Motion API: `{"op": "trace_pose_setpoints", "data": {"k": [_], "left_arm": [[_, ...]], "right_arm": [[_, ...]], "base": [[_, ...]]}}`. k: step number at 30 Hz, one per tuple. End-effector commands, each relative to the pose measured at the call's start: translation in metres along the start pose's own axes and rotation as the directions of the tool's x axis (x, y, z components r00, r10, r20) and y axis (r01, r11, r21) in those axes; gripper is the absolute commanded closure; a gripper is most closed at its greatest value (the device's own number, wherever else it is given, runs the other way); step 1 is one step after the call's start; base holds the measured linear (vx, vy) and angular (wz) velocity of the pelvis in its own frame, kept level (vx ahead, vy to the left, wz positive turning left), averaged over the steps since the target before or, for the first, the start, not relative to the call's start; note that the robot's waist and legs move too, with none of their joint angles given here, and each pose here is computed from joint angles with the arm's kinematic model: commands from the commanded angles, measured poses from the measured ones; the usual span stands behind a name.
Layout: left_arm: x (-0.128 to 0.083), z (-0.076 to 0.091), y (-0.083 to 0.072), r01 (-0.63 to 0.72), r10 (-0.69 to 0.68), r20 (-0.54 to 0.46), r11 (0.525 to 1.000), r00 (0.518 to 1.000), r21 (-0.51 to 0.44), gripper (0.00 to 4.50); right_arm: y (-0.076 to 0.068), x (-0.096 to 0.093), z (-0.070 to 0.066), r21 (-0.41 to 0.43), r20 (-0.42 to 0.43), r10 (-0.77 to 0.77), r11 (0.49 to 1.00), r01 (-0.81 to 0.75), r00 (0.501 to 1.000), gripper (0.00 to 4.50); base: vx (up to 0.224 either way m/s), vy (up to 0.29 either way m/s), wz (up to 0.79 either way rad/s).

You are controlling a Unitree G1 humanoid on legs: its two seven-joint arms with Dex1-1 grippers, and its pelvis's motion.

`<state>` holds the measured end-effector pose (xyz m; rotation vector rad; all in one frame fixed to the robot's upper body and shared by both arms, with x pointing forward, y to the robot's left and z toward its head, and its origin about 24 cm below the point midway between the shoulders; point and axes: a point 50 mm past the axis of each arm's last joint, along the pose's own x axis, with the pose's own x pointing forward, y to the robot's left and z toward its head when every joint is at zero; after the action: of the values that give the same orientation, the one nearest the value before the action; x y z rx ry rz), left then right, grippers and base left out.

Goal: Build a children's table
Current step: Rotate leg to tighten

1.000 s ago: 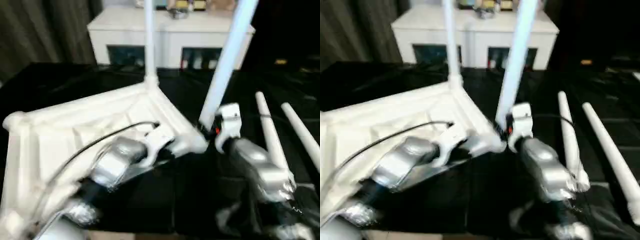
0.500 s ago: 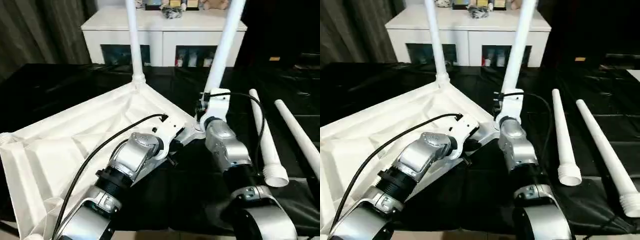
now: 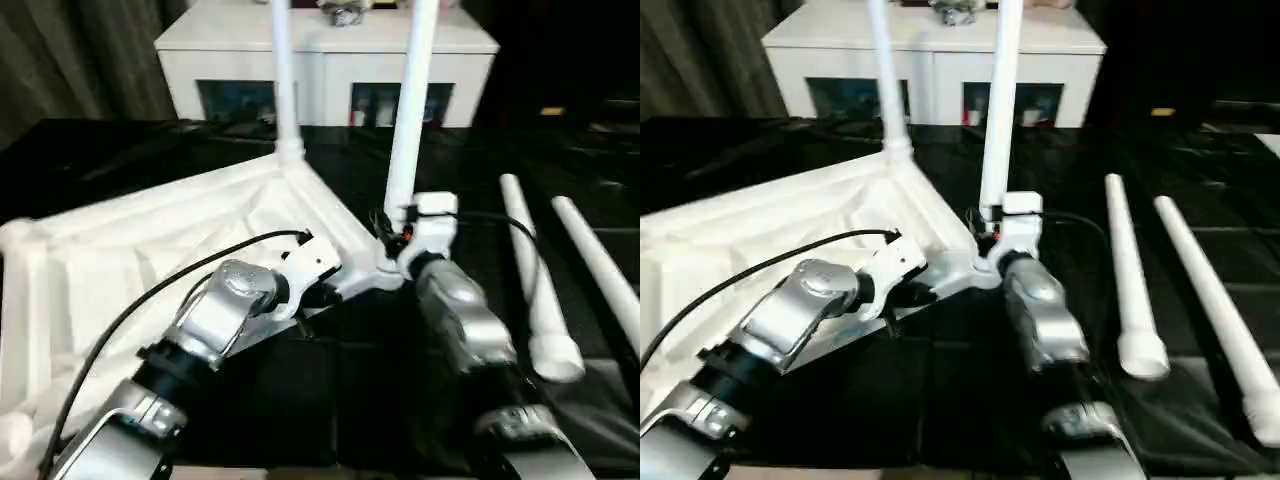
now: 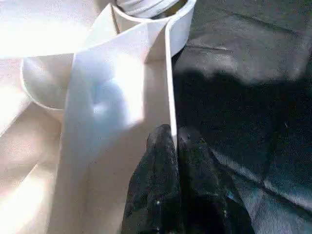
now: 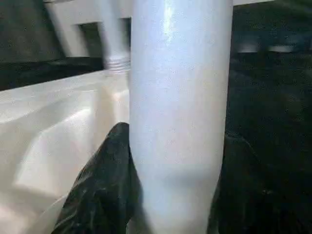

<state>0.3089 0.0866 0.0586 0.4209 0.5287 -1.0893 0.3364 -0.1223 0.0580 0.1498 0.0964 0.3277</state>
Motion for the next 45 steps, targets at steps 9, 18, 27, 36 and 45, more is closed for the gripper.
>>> {"op": "trace_pose_setpoints", "data": {"k": [9,18,27,36,45], "left_arm": [[-0.014,0.015,-0.002,0.111,-0.121,0.081,0.986,0.989,0.125,4.5],[-0.014,0.016,0.001,0.086,-0.098,0.09,0.988,0.991,0.128,4.5],[-0.02,0.025,0.013,0.02,-0.03,0.162,0.998,0.986,0.064,3.95],[-0.065,0.07,0.056,-0.091,0.13,0.473,0.99,0.871,-0.105,3.21],[-0.047,0.143,0.055,-0.23,0.271,0.514,0.963,0.814,-0.142,3.04]], "right_arm": [[-0.032,-0.045,-0.018,-0.054,-0.073,0.277,0.958,-0.282,0.958,2.64],[-0.045,-0.06,-0.012,-0.14,-0.025,0.311,0.94,-0.312,0.95,2.64],[-0.043,-0.059,0.004,-0.1,0.151,0.27,0.961,-0.257,0.951,2.64],[-0.017,-0.048,0.053,-0.155,0.261,0.371,0.927,-0.341,0.891,2.64],[0.0,-0.029,0.038,-0.245,0.092,0.339,0.919,-0.309,0.936,2.64]], "base": [[0.035,0.001,-0.02],[0.0,0.0,0.0],[0.0,0.0,0.0],[0.0,0.0,0.0],[0.0,0.0,0.0]]}}
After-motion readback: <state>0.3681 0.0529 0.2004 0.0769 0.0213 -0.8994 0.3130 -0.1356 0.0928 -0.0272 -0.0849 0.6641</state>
